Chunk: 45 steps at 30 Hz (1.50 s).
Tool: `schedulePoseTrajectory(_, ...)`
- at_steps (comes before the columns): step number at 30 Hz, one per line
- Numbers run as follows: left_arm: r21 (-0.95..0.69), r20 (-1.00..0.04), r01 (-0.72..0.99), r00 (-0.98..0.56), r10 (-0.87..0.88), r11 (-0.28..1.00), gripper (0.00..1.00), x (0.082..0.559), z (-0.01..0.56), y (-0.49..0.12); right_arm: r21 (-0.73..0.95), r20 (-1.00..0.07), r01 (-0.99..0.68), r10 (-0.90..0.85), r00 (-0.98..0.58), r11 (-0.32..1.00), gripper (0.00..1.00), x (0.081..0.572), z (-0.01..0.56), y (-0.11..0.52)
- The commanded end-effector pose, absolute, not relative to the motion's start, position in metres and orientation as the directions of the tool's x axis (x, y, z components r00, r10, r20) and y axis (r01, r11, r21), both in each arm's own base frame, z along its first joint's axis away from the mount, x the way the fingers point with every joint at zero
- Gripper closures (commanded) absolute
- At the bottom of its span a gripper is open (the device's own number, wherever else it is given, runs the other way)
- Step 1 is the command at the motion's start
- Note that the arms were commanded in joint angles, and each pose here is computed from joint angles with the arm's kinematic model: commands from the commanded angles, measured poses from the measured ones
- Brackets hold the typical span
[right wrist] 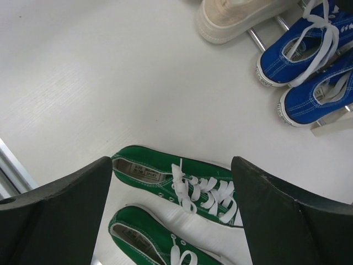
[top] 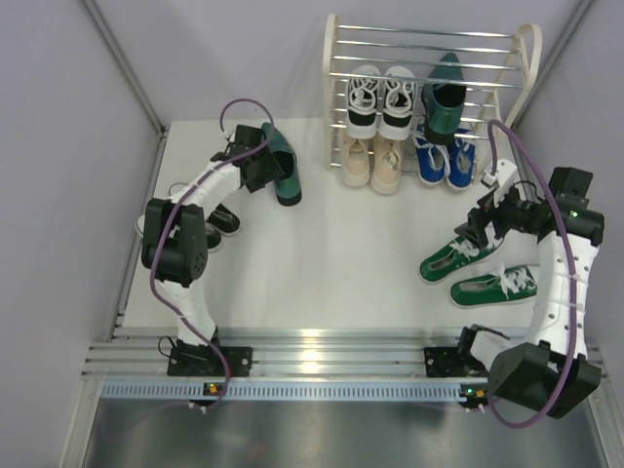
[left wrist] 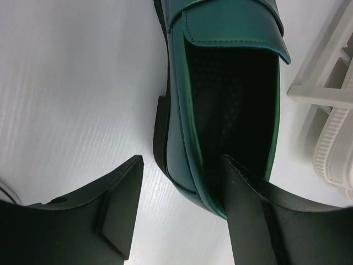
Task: Place and organize the shoes onto the shoe shelf
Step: Pick up the shoe at the center of the board.
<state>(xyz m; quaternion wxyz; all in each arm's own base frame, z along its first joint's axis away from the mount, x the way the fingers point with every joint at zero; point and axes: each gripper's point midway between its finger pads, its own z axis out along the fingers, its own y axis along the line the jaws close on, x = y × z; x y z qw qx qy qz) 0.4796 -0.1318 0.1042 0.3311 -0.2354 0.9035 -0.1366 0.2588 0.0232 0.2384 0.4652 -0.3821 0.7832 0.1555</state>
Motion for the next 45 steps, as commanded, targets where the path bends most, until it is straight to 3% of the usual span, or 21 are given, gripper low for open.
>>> schedulePoseTrajectory(1, -0.425, -0.598, -0.274, -0.63, -0.495, 0.862, 0.37, 0.508, 0.12, -0.132, -0.129, -0.866, -0.794, -0.457, -0.202, 0.594, 0.12, 0.251, 0.244, 0.042)
schedulePoseTrajectory(7, -0.422, -0.591, -0.281, -0.635, -0.497, 0.862, 0.37, 0.523, 0.102, -0.132, -0.12, -0.864, -0.82, -0.466, -0.191, 0.559, 0.12, 0.245, 0.239, 0.054)
schedulePoseTrajectory(9, -0.425, -0.576, -0.278, -0.65, -0.495, 0.861, 0.43, 0.527, 0.093, -0.133, -0.123, -0.867, -0.859, -0.474, -0.15, 0.497, 0.12, 0.236, 0.24, 0.067)
schedulePoseTrajectory(10, -0.425, -0.564, -0.281, -0.661, -0.494, 0.861, 0.58, 0.529, 0.085, -0.133, -0.124, -0.871, -0.879, -0.475, -0.126, 0.46, 0.11, 0.232, 0.24, 0.073)
schedulePoseTrajectory(14, -0.416, -0.573, -0.256, -0.671, -0.47, 0.873, 1.0, 0.529, 0.085, -0.129, -0.166, -0.88, -0.973, -0.47, 0.072, 0.161, 0.11, 0.195, 0.233, 0.11)
schedulePoseTrajectory(16, -0.431, -0.589, -0.206, -0.674, -0.447, 0.879, 1.0, 0.517, 0.097, -0.132, -0.171, -0.878, -0.985, -0.458, 0.14, 0.028, 0.12, 0.177, 0.227, 0.127)
schedulePoseTrajectory(19, -0.454, -0.665, -0.094, -0.626, -0.407, 0.886, 1.0, 0.499, 0.141, -0.137, -0.189, -0.86, -0.979, -0.469, 0.2, -0.071, 0.12, 0.173, 0.222, 0.142)
schedulePoseTrajectory(21, -0.432, -0.664, -0.05, -0.658, -0.356, 0.9, 1.0, 0.464, 0.133, -0.144, -0.212, -0.838, -0.968, -0.485, 0.25, -0.132, 0.12, 0.171, 0.222, 0.151)
schedulePoseTrajectory(22, -0.443, -0.698, -0.004, -0.625, -0.348, 0.896, 1.0, 0.451, 0.159, -0.147, -0.22, -0.832, -0.964, -0.486, 0.266, -0.152, 0.11, 0.171, 0.223, 0.155)
schedulePoseTrajectory(27, -0.45, -0.675, 0.073, -0.68, -0.285, 0.89, 1.0, 0.351, 0.142, -0.175, -0.245, -0.819, -0.928, -0.452, 0.352, -0.279, 0.12, 0.168, 0.237, 0.186)
schedulePoseTrajectory(29, -0.489, -0.686, 0.131, -0.668, -0.288, 0.862, 1.0, 0.318, 0.161, -0.194, -0.24, -0.826, -0.927, -0.44, 0.351, -0.289, 0.12, 0.168, 0.243, 0.197)
schedulePoseTrajectory(33, -0.558, -0.634, 0.097, -0.69, -0.349, 0.824, 1.0, 0.269, 0.166, -0.22, -0.333, -0.768, -0.864, -0.423, 0.481, -0.378, 0.13, 0.165, 0.245, 0.241)
schedulePoseTrajectory(38, -0.603, -0.581, 0.092, -0.732, -0.357, 0.793, 1.0, 0.234, 0.172, -0.255, -0.385, -0.685, -0.796, -0.434, 0.585, -0.466, 0.15, 0.151, 0.234, 0.294)
schedulePoseTrajectory(45, -0.59, -0.582, 0.069, -0.727, -0.364, 0.804, 1.0, 0.218, 0.181, -0.27, -0.361, -0.631, -0.804, -0.511, 0.583, -0.471, 0.23, 0.151, 0.215, 0.318)
